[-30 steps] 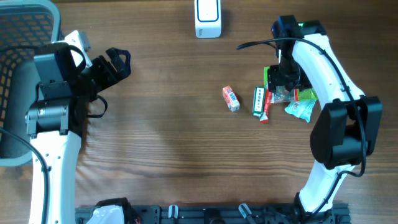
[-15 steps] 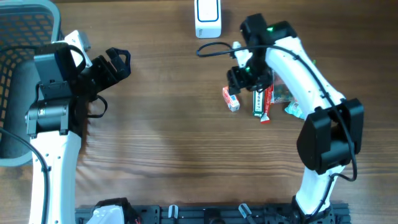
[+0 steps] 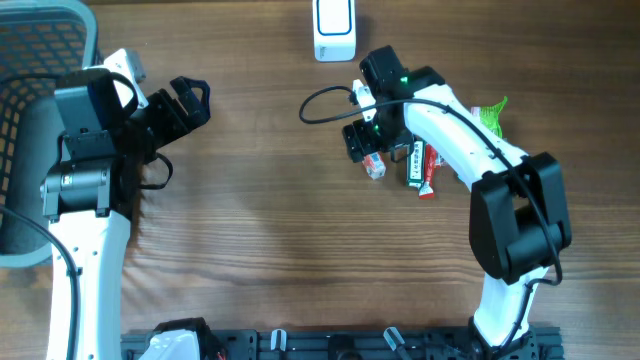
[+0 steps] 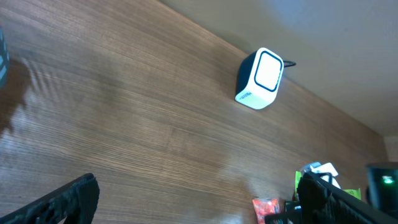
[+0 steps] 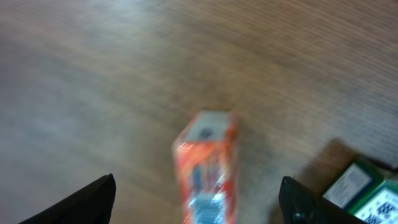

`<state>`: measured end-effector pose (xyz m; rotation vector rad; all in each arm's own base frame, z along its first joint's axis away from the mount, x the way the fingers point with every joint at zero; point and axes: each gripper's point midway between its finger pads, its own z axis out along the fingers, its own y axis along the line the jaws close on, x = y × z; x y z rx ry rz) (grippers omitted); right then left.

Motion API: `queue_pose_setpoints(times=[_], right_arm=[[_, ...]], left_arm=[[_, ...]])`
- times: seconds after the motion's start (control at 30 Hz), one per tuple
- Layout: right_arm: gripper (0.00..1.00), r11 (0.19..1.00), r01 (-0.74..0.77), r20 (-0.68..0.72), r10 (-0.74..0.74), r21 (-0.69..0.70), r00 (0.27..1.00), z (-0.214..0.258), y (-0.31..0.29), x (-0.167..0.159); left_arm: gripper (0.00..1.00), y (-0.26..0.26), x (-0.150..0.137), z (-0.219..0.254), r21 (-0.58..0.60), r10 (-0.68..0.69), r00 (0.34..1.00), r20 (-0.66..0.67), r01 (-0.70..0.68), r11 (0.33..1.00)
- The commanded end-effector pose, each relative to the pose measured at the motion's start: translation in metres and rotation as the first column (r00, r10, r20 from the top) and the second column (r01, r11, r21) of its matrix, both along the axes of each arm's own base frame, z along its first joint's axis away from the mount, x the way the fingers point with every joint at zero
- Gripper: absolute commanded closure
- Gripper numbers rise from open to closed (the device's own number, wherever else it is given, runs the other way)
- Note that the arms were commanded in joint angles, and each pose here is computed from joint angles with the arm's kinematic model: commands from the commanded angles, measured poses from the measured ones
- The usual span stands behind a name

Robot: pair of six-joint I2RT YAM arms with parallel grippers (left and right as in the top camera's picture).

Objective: Scan the item barcode
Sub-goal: 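Move the right gripper to the small red pack and grasp it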

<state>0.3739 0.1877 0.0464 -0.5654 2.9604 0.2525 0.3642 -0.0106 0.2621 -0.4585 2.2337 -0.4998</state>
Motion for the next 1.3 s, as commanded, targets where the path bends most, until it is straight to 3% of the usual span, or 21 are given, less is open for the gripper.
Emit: queue_pose_setpoints(times=[0.0, 0.07, 0.17, 0.2, 0.63, 0.97, 1.1, 1.27], right_arm=[[0.16, 0.996, 0.055, 0.002, -0.054, -0.065, 0.999, -0.016, -0.013, -0.002], [0.22, 0.994, 0.081, -0.013, -0.082, -0.067, 0.997, -0.020, -0.015, -0.006], [0.45, 0.992, 0.119, -0.056, -0.122, -0.046, 0.991, -0.022, -0.012, -0.014], [0.46, 0.993, 0.116, -0.069, -0.117, -0.026, 0.991, -0.022, -0.008, -0.016], [0.47, 0.937, 0.348, -0.143, -0.347, -0.017, 0.927, -0.021, -0.005, -0.023], [0.47, 0.949, 0.311, -0.188, -0.297, 0.054, 0.936, -0.018, 0.018, -0.030], [0.49, 0.981, 0.169, -0.119, -0.158, 0.090, 0.980, -0.011, 0.040, -0.030], [0.48, 0.981, 0.165, -0.002, -0.165, 0.106, 0.986, 0.024, 0.044, -0.016]], left_arm=[[0.00, -0.001, 0.001, 0.000, 0.006, -0.019, 1.000, 0.004, 0.019, 1.000], [0.00, -0.001, 0.001, 0.000, 0.006, -0.019, 1.000, 0.004, 0.019, 1.000], [0.00, -0.001, 0.001, 0.000, 0.006, -0.019, 1.000, 0.004, 0.019, 1.000], [0.00, -0.001, 0.001, 0.000, 0.006, -0.019, 1.000, 0.004, 0.019, 1.000], [0.00, -0.001, 0.001, 0.000, 0.006, -0.019, 1.000, 0.004, 0.019, 1.000], [0.00, -0.001, 0.001, 0.000, 0.006, -0.019, 1.000, 0.004, 0.019, 1.000], [0.00, -0.001, 0.001, 0.000, 0.006, -0.019, 1.000, 0.004, 0.019, 1.000], [0.00, -0.001, 0.001, 0.000, 0.006, -0.019, 1.000, 0.004, 0.019, 1.000]])
